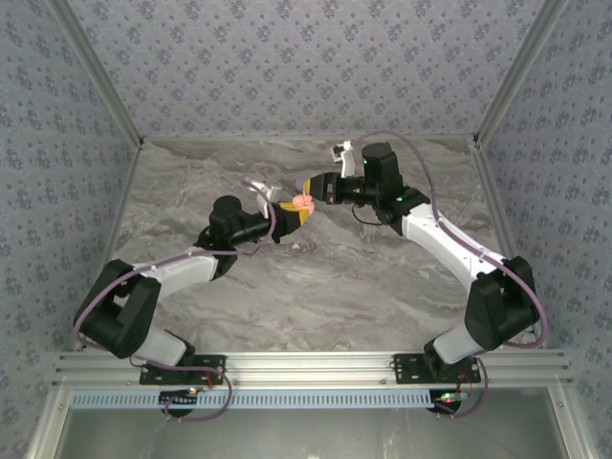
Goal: Insert the wireless bluetooth earbuds into the charging case
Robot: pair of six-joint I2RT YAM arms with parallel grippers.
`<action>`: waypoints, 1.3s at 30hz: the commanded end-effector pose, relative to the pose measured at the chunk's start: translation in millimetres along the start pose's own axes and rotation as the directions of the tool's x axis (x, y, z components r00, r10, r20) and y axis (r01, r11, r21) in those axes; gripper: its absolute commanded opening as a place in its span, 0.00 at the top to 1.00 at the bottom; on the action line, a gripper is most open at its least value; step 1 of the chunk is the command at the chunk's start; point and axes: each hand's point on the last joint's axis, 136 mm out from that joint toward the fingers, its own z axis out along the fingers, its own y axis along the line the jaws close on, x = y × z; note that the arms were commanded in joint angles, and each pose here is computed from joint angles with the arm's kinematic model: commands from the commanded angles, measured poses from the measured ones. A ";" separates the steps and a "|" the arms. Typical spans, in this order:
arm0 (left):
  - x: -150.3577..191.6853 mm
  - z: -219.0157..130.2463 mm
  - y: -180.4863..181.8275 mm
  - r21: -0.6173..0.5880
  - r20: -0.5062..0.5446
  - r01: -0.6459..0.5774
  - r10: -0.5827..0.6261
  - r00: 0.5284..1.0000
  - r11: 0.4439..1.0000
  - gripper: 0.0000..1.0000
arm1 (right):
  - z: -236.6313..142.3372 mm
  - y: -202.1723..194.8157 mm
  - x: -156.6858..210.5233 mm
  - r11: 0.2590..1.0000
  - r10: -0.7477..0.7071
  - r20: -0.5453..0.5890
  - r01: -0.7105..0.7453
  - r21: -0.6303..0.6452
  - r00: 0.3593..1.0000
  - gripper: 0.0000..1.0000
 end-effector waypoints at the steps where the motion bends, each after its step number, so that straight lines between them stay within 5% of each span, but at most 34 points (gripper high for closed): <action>1: -26.3 -1.8 -21.4 0.056 0.057 -0.048 0.045 0.997 0.997 0.90 | -6.8 17.2 -11.9 0.998 -0.055 0.026 0.055 -0.018 0.998 0.82; 39: -41.3 -8.0 -22.5 0.007 0.090 -0.038 0.037 0.995 0.999 0.91 | -3.7 12.6 8.7 0.997 -0.071 -0.036 0.071 -0.006 0.997 0.82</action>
